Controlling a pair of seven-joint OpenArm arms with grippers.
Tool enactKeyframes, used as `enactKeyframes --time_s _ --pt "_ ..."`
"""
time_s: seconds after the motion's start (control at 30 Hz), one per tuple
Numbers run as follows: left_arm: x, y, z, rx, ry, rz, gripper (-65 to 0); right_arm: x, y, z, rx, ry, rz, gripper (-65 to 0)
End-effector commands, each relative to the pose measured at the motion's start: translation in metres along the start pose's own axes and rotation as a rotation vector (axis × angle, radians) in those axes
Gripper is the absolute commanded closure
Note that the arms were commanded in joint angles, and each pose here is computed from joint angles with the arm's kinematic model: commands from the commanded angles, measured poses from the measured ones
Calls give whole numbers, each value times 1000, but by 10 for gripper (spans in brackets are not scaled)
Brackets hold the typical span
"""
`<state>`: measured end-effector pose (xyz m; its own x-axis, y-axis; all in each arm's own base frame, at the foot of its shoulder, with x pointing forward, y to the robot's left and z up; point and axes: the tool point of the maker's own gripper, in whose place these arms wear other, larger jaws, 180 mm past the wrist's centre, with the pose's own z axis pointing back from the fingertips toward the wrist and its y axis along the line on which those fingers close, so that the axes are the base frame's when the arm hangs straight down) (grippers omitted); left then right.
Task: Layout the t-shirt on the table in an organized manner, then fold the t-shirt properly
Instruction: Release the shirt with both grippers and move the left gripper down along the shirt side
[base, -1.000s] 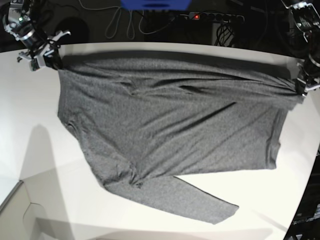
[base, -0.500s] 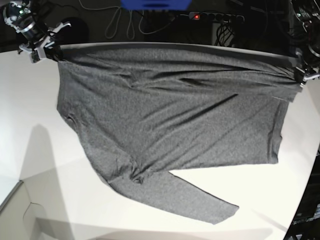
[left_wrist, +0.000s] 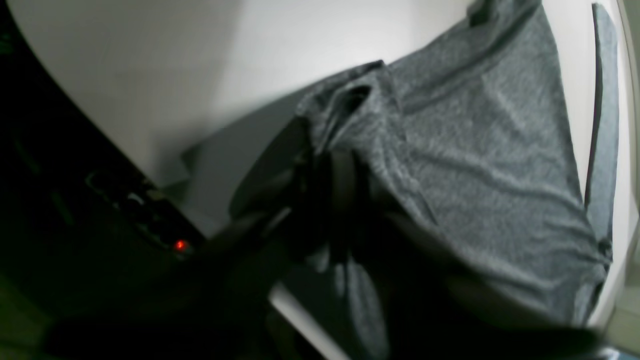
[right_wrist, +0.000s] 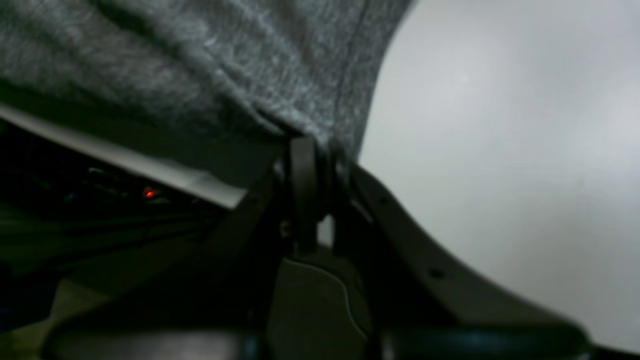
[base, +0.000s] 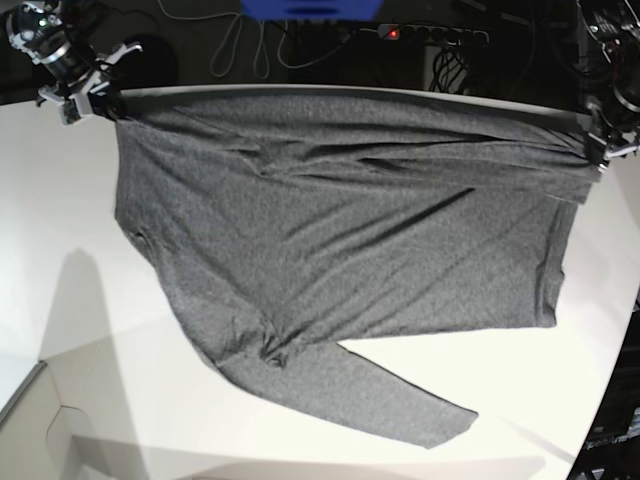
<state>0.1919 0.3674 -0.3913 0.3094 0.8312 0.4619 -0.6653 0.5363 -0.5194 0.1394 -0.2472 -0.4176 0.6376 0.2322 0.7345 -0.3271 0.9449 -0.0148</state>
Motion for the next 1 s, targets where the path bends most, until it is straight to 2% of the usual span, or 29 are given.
enactKeyframes --time_s 0.0,0.07,0.27,0.43,0.6,0.77,0.97 --pt "17 -6 5 -19 -37 -9 -142 8 -4 5 -5 -30 12 0" --pt "20 -3 7 -14 -50 2 -175 7 -5 6 -5 -28 14 -18" --pt "20 -2 8 -14 -58 15 -178 3 -3 8 -2 -16 10 -174" --pt "22 -4 9 -19 -65 9 -180 11 -6 12 -13 -30 29 -274" --pt "37 5 18 -4 -113 40 -180 21 -31 26 -121 -74 4 -311" --pt "60 8 27 -11 -185 80 -180 28 -48 31 -179 -103 -9 -347" --pt "87 -11 27 -63 -258 105 -181 50 -77 35 -282 -180 -29 -348"
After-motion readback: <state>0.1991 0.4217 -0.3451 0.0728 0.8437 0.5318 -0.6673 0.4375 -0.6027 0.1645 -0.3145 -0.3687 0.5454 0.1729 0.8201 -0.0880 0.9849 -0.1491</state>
